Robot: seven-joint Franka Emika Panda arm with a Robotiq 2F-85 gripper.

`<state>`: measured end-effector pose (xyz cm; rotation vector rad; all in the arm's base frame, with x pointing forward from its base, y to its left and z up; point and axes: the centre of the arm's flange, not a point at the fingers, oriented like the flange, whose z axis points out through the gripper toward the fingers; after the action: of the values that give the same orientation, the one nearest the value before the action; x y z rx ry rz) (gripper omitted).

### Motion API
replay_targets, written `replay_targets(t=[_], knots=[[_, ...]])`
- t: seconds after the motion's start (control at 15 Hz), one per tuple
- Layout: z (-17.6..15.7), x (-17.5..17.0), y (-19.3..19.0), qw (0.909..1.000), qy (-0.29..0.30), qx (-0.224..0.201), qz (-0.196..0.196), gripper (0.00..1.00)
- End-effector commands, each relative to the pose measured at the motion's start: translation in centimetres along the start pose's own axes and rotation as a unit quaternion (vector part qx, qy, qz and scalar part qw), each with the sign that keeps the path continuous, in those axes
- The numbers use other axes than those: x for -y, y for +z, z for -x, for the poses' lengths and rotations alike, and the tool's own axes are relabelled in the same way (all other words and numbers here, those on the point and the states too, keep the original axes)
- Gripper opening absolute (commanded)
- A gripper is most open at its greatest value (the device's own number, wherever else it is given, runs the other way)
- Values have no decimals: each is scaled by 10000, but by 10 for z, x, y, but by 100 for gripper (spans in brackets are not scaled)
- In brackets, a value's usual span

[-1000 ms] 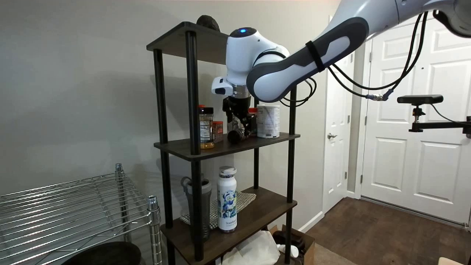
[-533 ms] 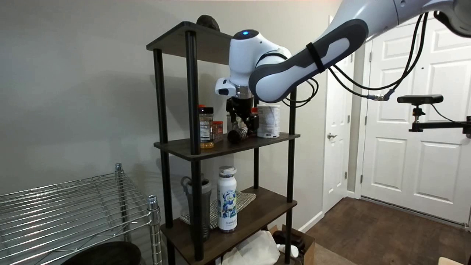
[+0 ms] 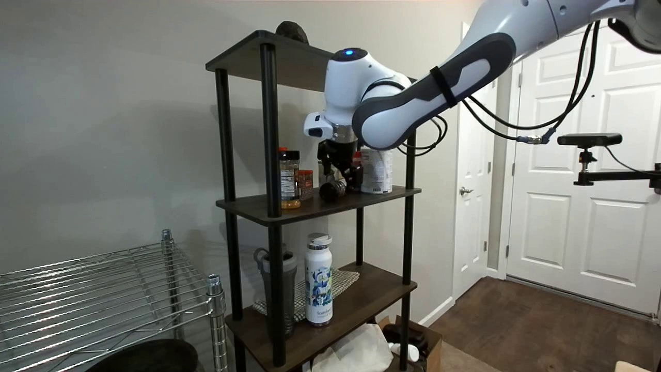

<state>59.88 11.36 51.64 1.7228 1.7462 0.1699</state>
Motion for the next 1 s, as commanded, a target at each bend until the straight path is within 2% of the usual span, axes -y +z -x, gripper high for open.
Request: replay_targets(t=[0.0,0.93], knots=[[0,6,3,9998,51,-160,120,100],[-10,6,8,9997,-235,47,34,100]])
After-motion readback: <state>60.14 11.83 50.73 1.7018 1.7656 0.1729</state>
